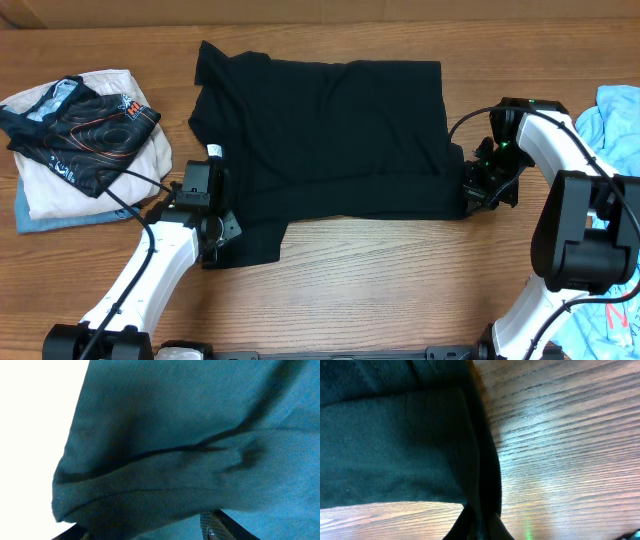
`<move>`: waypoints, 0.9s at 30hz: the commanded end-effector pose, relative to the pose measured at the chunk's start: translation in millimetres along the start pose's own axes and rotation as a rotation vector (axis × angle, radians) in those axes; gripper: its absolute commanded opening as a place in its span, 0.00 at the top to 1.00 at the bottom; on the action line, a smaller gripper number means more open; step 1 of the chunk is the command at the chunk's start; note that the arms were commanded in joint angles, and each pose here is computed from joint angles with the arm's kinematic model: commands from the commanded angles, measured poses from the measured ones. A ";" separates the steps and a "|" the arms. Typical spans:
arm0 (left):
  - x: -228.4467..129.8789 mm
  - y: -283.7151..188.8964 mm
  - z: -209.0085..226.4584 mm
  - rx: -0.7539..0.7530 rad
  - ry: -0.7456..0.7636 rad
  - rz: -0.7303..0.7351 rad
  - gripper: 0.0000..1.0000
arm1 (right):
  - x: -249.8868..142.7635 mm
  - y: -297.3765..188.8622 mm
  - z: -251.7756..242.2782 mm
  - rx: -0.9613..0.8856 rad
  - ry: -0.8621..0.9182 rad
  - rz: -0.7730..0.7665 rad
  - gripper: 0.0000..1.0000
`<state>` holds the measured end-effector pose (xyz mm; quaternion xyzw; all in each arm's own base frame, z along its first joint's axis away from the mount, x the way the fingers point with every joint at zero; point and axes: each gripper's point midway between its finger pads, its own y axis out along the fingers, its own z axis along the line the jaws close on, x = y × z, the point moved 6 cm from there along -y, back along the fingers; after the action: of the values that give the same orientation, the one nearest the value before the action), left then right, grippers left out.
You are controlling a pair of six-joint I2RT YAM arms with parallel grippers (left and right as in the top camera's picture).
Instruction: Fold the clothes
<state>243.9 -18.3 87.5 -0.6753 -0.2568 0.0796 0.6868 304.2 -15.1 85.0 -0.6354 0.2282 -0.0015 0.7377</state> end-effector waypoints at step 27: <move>43.2 -67.0 -17.4 -0.047 0.130 -0.108 0.96 | 4.5 -13.4 2.9 0.003 -0.009 -0.062 0.95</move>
<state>256.9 -20.1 124.7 -0.6795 -0.2265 0.0462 0.6963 306.1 -15.4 84.7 -0.6357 0.2245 -0.0050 0.7385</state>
